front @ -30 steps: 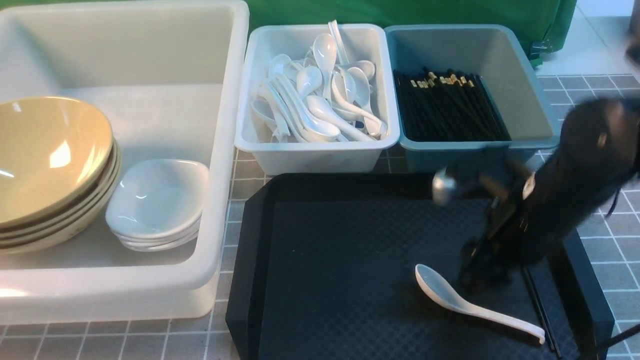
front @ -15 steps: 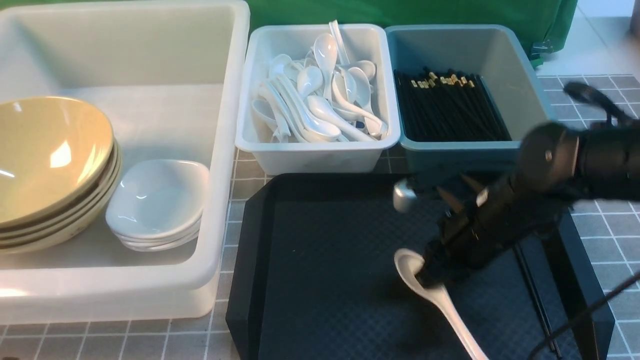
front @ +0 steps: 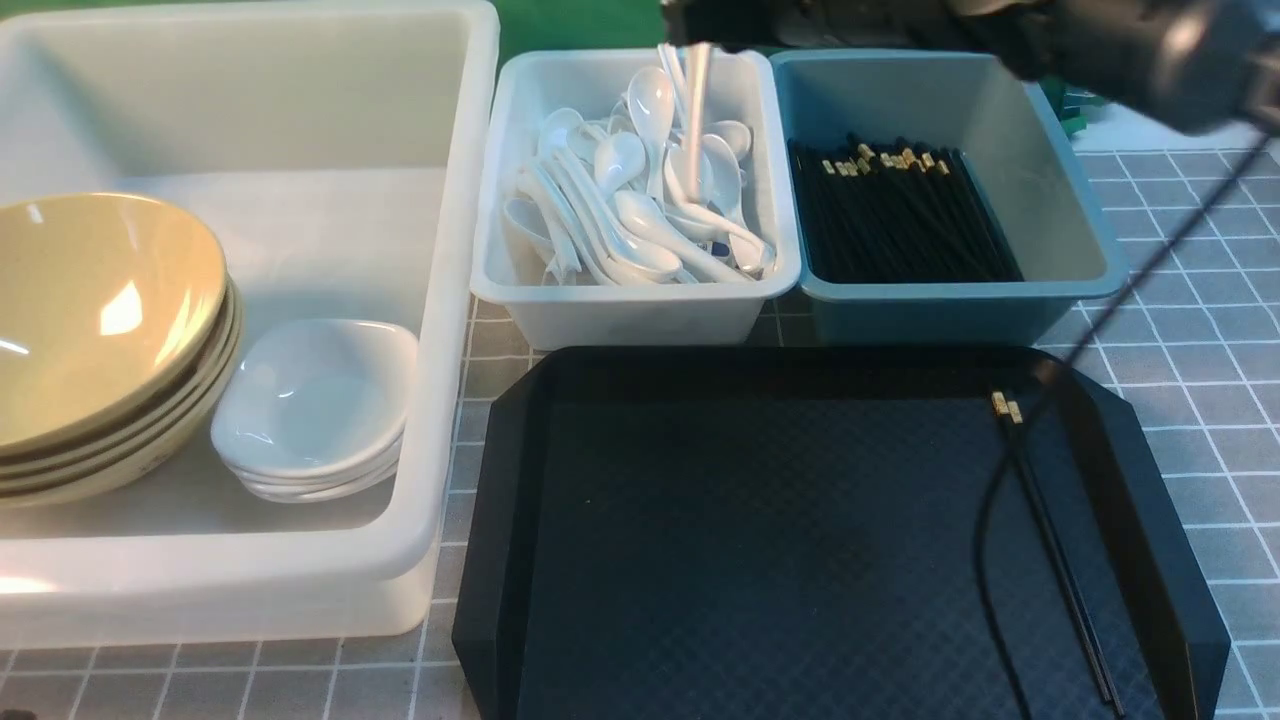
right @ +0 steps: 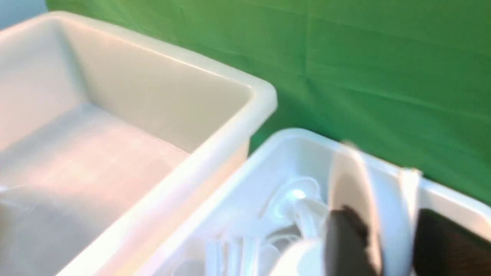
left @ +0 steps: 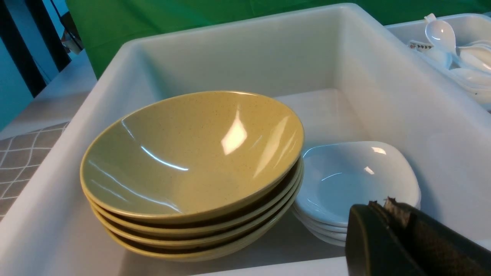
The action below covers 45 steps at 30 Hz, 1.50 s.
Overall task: On grey table put chopsticks spoon bowls plates into blue grey white boxes.
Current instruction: 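Place the white spoon into the bin of spoons with the right gripper, then move the grippers toward the tableware on the black tray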
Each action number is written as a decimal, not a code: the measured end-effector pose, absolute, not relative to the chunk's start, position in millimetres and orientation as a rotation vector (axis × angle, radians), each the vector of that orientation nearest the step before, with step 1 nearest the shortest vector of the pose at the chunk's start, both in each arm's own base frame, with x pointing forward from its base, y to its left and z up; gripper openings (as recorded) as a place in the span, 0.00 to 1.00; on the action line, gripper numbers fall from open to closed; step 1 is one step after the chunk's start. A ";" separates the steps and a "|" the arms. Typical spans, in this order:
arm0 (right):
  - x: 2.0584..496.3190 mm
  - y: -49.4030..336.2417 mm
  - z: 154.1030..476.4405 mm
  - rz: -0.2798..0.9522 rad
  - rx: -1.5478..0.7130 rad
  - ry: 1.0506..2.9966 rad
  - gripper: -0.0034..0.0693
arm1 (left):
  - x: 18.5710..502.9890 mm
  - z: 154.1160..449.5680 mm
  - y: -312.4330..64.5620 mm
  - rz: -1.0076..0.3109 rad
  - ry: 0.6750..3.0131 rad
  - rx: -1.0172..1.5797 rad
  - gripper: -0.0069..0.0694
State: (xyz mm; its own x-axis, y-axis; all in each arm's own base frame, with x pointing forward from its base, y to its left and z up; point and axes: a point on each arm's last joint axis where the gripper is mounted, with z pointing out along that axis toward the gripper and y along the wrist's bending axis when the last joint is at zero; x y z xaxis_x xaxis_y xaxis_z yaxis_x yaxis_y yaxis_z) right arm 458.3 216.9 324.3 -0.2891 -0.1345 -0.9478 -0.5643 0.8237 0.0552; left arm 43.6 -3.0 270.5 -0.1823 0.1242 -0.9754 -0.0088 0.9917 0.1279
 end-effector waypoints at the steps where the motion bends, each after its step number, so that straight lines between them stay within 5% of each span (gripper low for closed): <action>1: 460.5 217.6 319.8 0.462 -0.540 1.854 0.54 | 43.6 270.5 -3.0 0.120 1.751 0.086 0.08; 3: 466.4 219.1 311.9 0.447 -0.637 1.898 0.67 | 43.5 270.2 -3.1 0.119 1.755 0.087 0.08; 6: 459.8 204.9 310.4 0.389 -0.733 2.076 0.75 | 43.4 269.7 -3.2 0.118 1.760 0.088 0.08; 9: 444.2 179.6 318.4 0.259 -0.696 2.320 0.75 | 43.4 269.4 -3.2 0.117 1.763 0.088 0.08; 12: 419.3 130.7 326.5 -0.016 -0.586 2.554 0.73 | 43.4 269.3 -3.2 0.117 1.764 0.089 0.08; 22: 328.4 79.7 200.4 0.006 -0.338 2.806 0.71 | 43.5 270.1 -3.1 0.119 1.756 0.087 0.08; 27: 325.5 79.3 161.1 0.009 -0.318 2.841 0.59 | 43.5 270.3 -3.0 0.120 1.753 0.087 0.08; 35: 329.5 86.1 158.3 0.016 -0.371 2.815 0.24 | 43.6 270.4 -2.9 0.122 1.752 0.087 0.08; 42: 313.8 103.5 174.4 0.023 -0.497 2.798 0.23 | 43.5 270.4 -3.0 0.122 1.753 0.088 0.08; 45: 302.8 110.0 208.9 0.051 -0.528 2.695 0.23 | 43.5 270.4 -3.0 0.122 1.753 0.088 0.08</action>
